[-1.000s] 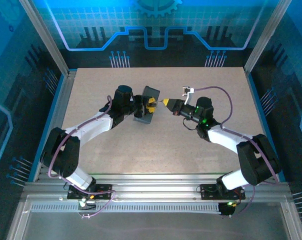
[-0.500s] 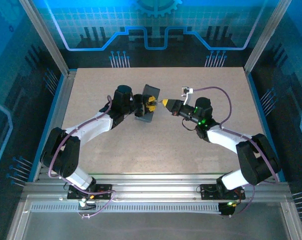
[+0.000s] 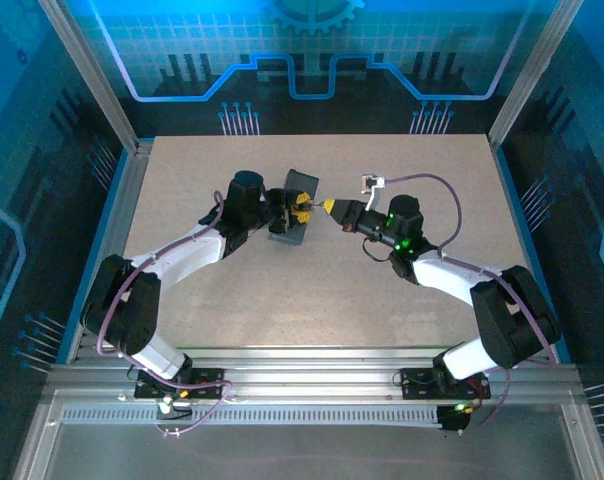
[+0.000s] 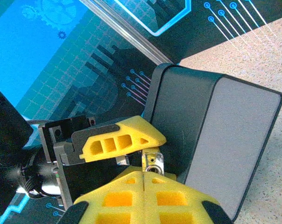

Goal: Unlock a padlock with a key

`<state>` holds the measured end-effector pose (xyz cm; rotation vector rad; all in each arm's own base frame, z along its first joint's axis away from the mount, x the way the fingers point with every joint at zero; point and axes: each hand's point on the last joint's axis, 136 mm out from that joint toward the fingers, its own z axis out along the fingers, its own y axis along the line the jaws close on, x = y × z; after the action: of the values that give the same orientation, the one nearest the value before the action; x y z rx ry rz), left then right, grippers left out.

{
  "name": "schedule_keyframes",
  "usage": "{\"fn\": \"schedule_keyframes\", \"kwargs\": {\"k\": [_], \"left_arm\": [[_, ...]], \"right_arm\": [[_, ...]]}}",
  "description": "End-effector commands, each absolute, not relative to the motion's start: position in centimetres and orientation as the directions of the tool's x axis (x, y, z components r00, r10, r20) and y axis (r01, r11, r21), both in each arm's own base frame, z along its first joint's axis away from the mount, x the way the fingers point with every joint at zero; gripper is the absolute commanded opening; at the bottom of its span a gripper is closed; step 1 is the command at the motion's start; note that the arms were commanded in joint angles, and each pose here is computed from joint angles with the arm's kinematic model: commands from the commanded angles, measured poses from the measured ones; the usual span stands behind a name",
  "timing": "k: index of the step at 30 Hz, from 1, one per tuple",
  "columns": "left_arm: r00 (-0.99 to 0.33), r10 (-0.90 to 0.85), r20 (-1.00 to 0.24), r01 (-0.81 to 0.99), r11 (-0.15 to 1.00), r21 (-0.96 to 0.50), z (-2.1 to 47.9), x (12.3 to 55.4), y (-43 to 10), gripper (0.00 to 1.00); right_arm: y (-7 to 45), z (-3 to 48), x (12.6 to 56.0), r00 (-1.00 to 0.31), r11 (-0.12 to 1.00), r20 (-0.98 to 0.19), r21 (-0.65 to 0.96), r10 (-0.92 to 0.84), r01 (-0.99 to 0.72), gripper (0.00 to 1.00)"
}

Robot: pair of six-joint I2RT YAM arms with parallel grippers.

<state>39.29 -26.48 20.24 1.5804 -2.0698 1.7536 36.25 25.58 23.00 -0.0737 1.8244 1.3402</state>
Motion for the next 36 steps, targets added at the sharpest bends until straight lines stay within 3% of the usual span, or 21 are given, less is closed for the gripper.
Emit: {"fn": "schedule_keyframes", "kwargs": {"k": [1, 36], "left_arm": [[-0.544, -0.64, 0.542, -0.578, -0.183, -0.795, 24.0, 39.52, -26.09, 0.05], [-0.537, -0.65, 0.538, -0.573, -0.188, -0.798, 24.37, 39.58, -25.95, 0.04]], "right_arm": [[26.15, 24.02, 36.38, -0.606, 0.414, -0.671, 0.741, 0.426, -0.529, 0.0], [26.7, 24.21, 36.7, -0.602, 0.404, -0.665, 0.747, 0.442, -0.528, 0.0]]}}
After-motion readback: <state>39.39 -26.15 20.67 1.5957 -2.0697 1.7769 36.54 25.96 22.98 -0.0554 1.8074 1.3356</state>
